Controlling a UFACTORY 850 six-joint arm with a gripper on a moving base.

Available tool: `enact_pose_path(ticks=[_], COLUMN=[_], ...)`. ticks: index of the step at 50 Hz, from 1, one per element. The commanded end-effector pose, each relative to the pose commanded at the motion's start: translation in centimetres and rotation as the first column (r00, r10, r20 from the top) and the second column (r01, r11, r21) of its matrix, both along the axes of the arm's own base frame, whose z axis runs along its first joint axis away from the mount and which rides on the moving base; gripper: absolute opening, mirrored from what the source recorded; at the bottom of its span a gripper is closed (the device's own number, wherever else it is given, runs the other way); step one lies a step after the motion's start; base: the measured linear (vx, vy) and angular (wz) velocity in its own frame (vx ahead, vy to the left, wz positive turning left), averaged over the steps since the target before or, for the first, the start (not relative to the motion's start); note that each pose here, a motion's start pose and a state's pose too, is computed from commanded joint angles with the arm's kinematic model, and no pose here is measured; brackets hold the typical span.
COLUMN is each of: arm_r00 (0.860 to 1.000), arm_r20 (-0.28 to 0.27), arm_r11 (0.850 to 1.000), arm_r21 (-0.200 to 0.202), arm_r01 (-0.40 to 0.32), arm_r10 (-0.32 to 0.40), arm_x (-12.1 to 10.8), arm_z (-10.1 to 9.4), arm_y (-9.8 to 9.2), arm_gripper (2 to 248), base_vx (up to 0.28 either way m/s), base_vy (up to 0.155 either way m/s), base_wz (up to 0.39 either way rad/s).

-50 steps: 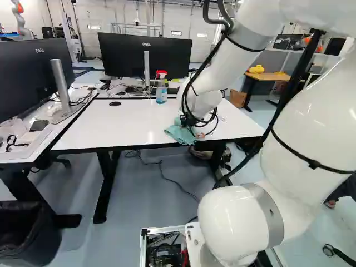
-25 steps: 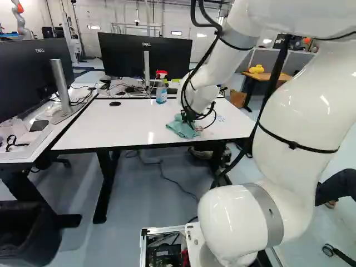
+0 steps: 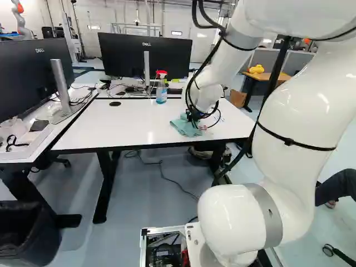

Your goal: Clean the table with the green towel

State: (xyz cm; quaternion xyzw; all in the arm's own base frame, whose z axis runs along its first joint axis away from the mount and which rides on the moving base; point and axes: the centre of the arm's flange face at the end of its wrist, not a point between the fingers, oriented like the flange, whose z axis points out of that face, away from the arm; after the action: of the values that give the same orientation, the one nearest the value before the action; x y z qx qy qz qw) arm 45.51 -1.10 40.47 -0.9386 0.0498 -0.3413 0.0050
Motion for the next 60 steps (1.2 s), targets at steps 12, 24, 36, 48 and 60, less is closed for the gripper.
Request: enact_pose_path(ticks=[12, 24, 36, 48, 60], arm_r00=[1.0, 0.998, 0.995, 0.99, 0.984], arm_r20=[0.016, 0.046, 0.061, 0.062, 0.061], arm_r11=[1.0, 0.999, 0.996, 0.992, 0.985], arm_r21=[0.0, -0.001, -0.001, -0.001, -0.001], arm_r01=[-0.006, -0.042, -0.085, -0.127, -0.17], arm_r10=[0.006, 0.042, 0.084, 0.127, 0.17], arm_x=[-0.3, -0.8, -1.0, -1.0, -1.7], arm_z=[0.8, 2.1, 2.8, 2.8, 2.8], arm_y=[0.3, 1.9, 3.8, 5.7, 7.6], arm_gripper=[40, 40, 40, 40, 40], base_vx=[0.0, 0.0, 0.0, 0.0, 0.0], base_vy=[0.0, 0.0, 0.0, 0.0, 0.0], base_wz=[0.0, 0.0, 0.0, 0.0, 0.0])
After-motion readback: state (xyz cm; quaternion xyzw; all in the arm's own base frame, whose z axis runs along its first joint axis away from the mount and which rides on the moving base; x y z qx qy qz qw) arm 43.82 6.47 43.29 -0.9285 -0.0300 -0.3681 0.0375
